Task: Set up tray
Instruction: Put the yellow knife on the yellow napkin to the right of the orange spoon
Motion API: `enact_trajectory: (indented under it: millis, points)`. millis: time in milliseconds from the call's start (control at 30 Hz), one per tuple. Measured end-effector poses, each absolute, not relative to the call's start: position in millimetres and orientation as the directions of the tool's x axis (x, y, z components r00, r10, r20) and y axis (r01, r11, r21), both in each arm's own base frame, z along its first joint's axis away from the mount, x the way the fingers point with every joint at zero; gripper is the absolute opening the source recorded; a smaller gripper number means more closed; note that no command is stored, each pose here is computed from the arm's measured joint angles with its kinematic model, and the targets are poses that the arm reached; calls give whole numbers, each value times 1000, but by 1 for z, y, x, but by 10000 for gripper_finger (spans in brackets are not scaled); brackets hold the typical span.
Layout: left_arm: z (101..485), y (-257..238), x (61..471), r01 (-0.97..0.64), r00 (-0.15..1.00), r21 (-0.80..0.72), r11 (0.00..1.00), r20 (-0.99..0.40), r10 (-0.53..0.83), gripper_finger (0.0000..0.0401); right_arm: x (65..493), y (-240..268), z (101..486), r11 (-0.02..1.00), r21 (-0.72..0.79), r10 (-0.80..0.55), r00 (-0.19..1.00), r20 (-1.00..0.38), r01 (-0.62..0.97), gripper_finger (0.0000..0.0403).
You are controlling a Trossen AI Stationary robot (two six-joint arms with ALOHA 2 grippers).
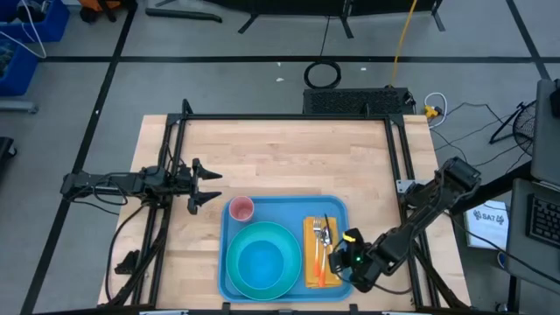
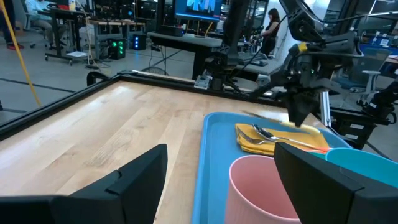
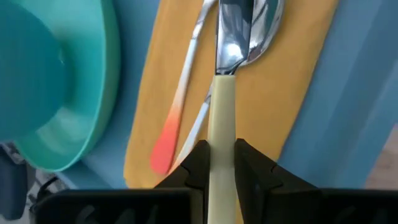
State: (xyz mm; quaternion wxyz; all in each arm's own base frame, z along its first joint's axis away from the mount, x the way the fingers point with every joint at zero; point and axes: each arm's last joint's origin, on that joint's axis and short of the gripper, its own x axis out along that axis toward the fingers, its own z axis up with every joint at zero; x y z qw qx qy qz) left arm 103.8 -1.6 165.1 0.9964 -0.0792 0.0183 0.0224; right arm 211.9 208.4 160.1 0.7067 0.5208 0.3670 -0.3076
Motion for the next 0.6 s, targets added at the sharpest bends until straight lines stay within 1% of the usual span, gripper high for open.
enact_trajectory:
  millis: [200, 367, 600]
  points:
    - [165, -2, 104, -48, 998, -157, 986, -40, 42, 301, 218, 214, 149, 236, 525, -46, 549, -835, 818, 36]
    - [165, -2, 104, -48, 998, -157, 986, -40, 42, 301, 219, 216, 142, 204, 537, -69, 559, -826, 818, 36]
    - [165, -2, 104, -48, 998, -157, 986, -40, 42, 301, 220, 218, 140, 173, 504, -115, 526, -843, 846, 36]
